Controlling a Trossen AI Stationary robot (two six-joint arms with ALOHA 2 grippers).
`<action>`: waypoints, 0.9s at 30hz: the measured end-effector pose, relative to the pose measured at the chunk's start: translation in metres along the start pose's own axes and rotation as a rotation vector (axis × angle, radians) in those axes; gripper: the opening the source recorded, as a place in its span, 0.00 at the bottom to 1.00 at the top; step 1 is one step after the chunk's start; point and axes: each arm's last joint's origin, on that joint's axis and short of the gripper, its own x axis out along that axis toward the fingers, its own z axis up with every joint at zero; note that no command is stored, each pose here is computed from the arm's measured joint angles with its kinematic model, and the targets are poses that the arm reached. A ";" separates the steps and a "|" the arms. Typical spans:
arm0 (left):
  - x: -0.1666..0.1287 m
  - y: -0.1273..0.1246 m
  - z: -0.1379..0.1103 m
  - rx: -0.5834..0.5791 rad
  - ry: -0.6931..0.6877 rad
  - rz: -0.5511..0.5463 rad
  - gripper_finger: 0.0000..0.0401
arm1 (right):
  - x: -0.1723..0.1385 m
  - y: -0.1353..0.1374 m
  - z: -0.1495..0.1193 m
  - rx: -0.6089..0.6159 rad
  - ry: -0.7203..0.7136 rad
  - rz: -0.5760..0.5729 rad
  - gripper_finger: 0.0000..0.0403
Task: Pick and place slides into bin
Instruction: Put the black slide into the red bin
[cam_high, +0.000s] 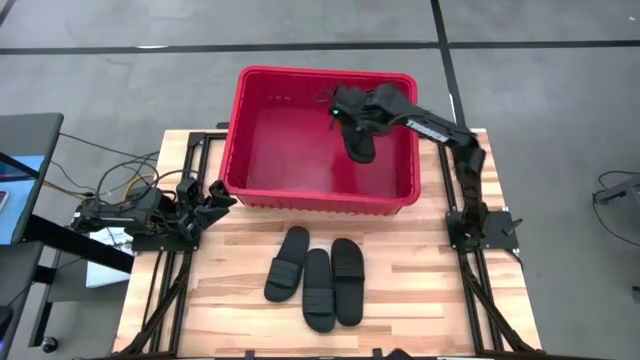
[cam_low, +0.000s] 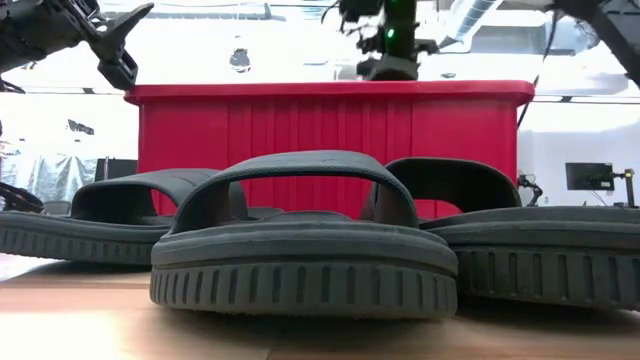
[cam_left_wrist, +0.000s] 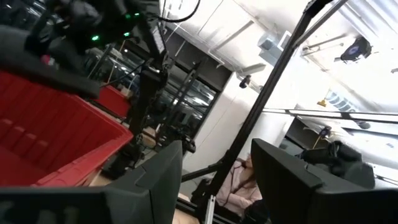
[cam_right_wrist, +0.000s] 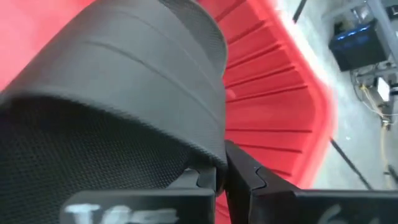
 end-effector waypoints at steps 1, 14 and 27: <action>0.000 0.000 0.000 0.000 0.000 0.000 0.46 | 0.006 0.006 0.001 -0.017 0.020 -0.003 0.00; 0.000 0.000 0.000 0.001 0.002 0.003 0.46 | 0.070 0.067 0.007 -0.146 0.172 -0.023 0.00; 0.000 0.000 0.000 0.000 0.003 0.004 0.46 | 0.089 0.071 0.009 -0.053 0.217 0.010 0.00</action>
